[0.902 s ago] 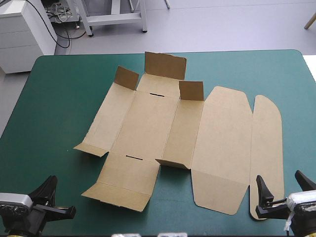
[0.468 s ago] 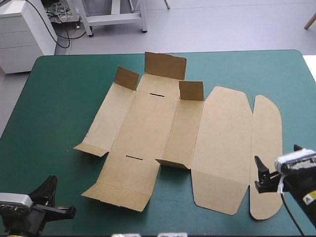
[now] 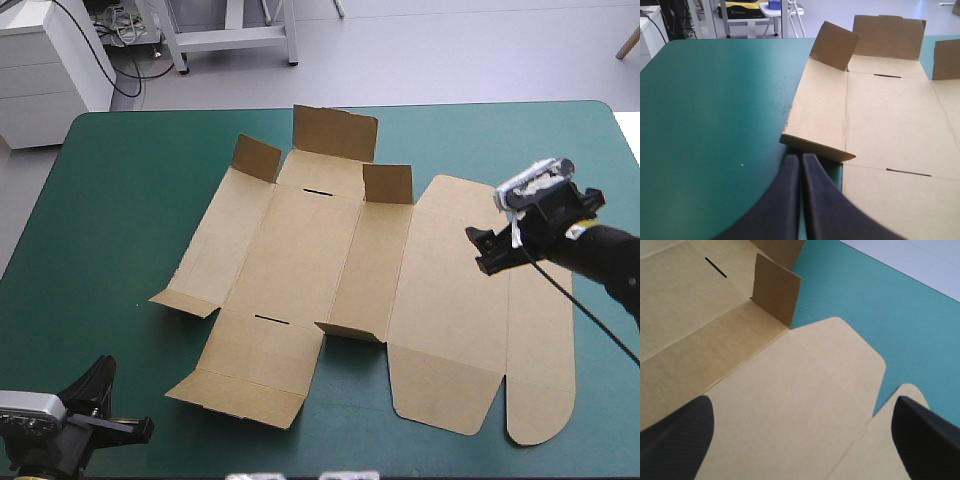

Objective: Fold the box

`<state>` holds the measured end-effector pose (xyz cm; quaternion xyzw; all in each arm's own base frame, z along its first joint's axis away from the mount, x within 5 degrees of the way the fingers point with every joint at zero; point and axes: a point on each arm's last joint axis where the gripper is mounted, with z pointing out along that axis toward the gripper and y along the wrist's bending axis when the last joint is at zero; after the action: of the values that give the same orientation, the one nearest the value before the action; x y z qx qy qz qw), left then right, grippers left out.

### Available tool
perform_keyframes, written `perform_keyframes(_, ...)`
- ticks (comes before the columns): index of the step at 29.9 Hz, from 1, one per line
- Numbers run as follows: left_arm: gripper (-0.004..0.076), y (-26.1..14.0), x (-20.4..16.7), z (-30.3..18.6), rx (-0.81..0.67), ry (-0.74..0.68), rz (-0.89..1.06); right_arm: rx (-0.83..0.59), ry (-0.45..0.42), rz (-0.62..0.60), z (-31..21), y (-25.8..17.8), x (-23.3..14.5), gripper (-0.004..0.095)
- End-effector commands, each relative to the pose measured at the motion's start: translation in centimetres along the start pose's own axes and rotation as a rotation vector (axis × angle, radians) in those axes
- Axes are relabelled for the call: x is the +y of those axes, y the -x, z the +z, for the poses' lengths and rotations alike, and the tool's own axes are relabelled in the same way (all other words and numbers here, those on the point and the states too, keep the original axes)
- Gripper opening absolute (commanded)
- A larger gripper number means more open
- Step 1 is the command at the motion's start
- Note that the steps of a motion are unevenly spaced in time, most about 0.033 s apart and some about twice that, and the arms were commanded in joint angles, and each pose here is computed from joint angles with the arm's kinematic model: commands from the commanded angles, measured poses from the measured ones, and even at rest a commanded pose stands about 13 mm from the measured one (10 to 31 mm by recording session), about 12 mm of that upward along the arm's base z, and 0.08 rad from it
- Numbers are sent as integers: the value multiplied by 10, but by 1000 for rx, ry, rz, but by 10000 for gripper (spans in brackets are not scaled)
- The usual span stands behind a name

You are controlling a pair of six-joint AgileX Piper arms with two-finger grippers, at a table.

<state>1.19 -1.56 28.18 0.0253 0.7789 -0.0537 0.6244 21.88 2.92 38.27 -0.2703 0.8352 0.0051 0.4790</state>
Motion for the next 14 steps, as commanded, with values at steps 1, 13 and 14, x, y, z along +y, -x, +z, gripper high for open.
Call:
perform_keyframes(1, -8, 12, -1, -6, -109, -7, -10, -68, 18, -16, 19, 32, -16, 881)
perform_keyframes(13, -8, 12, -1, -6, -108, -2, -7, -51, 127, -239, 135, 102, -10, 881)
perform_keyframes(14, -8, 12, -1, -6, -108, -2, -7, -52, 134, -243, 143, 105, -9, 881)
